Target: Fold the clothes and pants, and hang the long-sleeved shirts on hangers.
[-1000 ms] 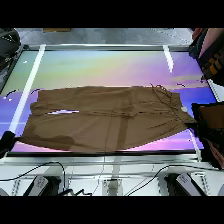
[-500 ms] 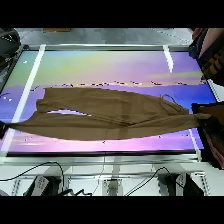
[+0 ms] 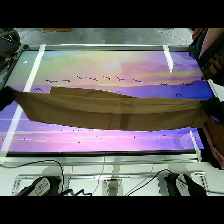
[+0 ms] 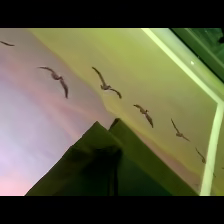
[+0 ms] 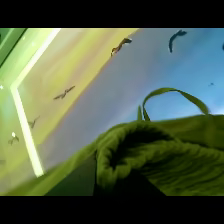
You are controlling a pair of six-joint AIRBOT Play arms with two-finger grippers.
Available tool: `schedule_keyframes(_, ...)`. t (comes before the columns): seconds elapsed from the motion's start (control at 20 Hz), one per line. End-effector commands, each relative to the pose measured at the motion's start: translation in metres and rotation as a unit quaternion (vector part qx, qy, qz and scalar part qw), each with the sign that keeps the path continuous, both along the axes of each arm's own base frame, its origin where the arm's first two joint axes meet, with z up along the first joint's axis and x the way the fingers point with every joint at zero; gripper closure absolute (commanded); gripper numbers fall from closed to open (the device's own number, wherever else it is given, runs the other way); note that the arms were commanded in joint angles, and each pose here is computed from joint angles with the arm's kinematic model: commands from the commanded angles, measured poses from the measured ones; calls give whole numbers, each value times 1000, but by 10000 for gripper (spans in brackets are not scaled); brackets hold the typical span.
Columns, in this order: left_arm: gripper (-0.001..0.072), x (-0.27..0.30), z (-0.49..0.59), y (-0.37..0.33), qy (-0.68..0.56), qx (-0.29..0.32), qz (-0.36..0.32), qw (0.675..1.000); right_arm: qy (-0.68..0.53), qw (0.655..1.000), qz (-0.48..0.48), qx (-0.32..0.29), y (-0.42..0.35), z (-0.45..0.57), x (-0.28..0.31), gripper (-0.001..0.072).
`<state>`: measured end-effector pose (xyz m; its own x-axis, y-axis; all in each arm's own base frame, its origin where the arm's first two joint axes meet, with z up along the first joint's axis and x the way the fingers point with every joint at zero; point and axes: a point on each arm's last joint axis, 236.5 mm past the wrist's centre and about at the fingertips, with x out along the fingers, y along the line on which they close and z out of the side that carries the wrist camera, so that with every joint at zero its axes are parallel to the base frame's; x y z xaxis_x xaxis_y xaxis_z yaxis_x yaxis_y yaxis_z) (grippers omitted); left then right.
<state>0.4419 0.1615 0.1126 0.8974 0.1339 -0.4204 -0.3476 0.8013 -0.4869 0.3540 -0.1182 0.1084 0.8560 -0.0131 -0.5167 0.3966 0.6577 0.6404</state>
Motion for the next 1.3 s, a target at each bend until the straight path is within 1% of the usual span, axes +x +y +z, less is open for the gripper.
schedule_keyframes(0.0,694,70,-25,-23,2,11,-19,1000,-10,997,-67,35,-21,-35,46,680)
schedule_keyframes(0.15,694,124,-56,-32,15,-14,-33,999,-6,989,-130,69,-42,-70,66,680)
schedule_keyframes(0.25,694,149,-75,-35,21,-22,-39,999,-4,980,-166,106,-49,-90,73,680)
schedule_keyframes(0.35,692,161,-99,-36,33,-42,-35,998,5,975,-191,111,-58,-109,76,680)
schedule_keyframes(0.45,676,163,-116,-37,46,-46,-36,997,15,976,-188,108,-58,-120,84,675)
schedule_keyframes(0.5,481,162,-121,-40,52,-49,-41,997,18,978,-182,102,-58,-121,90,548)
schedule_keyframes(0.55,-5,161,-121,-43,55,-53,-47,996,19,980,-173,96,-57,-120,96,85)
schedule_keyframes(0.6,-8,160,-117,-48,57,-57,-57,995,21,985,-156,77,-56,-116,100,23)
schedule_keyframes(0.7,-7,153,-101,-49,57,-54,-74,994,19,992,-121,38,-55,-100,107,24)
schedule_keyframes(0.85,-4,128,-84,-42,89,-18,-116,989,21,998,-67,0,-46,-76,115,24)
schedule_keyframes(0.9,12,115,-85,-41,110,-24,-131,985,22,998,-53,-9,-42,-70,116,24)
schedule_keyframes(0.95,42,100,-92,-38,138,-46,-135,980,23,999,-44,-14,-41,-66,116,24)
schedule_keyframes(1.0,123,80,-106,-33,181,-74,-132,972,27,999,-36,-17,-38,-65,116,25)
schedule_keyframes(1.15,127,12,-157,-29,306,-121,-140,934,41,999,-19,-13,-30,-71,113,25)
schedule_keyframes(1.25,128,-13,-178,-35,324,-143,-127,926,53,999,-7,-13,-25,-75,109,25)
